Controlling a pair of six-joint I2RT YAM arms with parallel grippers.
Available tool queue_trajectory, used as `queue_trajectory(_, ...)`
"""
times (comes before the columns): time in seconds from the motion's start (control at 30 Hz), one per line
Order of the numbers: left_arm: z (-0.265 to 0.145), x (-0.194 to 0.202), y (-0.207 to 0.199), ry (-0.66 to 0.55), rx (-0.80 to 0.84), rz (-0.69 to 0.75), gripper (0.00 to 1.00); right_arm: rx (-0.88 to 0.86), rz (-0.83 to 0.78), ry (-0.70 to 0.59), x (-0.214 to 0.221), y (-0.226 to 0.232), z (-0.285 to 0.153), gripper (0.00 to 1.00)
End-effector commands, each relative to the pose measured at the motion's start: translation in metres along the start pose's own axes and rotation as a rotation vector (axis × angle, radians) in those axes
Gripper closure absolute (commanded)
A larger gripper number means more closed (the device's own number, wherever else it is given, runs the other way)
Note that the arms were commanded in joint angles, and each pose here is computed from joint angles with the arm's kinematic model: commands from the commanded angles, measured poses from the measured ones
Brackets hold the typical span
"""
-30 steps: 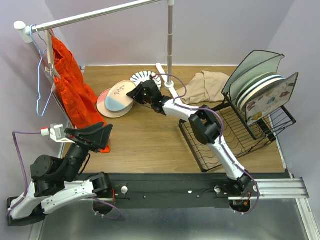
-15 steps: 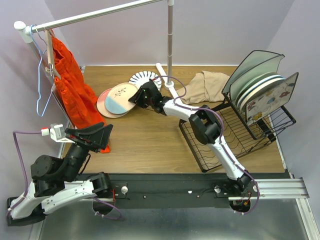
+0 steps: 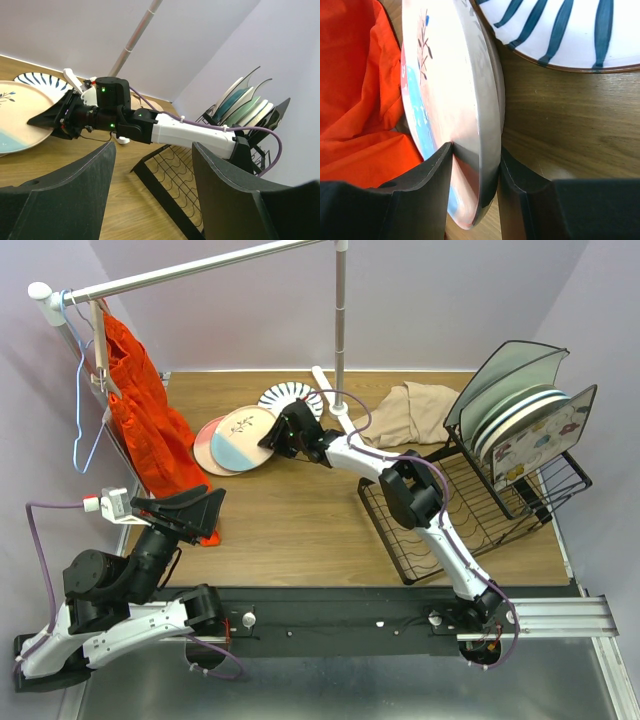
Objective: Unload the plates from the dish rack
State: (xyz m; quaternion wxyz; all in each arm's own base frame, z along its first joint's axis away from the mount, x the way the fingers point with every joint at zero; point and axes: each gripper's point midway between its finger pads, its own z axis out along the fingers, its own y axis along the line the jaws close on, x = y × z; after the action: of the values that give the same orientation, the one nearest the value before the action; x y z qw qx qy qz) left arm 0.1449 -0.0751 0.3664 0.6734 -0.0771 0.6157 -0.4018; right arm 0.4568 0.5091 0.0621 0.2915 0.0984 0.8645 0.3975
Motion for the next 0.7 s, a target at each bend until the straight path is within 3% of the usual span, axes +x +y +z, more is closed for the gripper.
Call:
queue_trajectory(0.0, -0.002, -0.005, 0.007, -0.017, -0.033, -0.01, 0.29, 0.078, -0.077, -0.032, -0.014, -0.001, -0.016, 0.55)
queue_trajectory(0.47, -0.002, -0.004, 0.007, -0.017, -0.031, -0.01, 0.29, 0.033, -0.07, 0.045, 0.001, 0.003, -0.005, 0.56)
queue_trajectory(0.67, 0.0, -0.002, 0.006, -0.009, -0.035, -0.001, 0.29, 0.047, -0.071, 0.048, 0.004, -0.003, -0.005, 0.51)
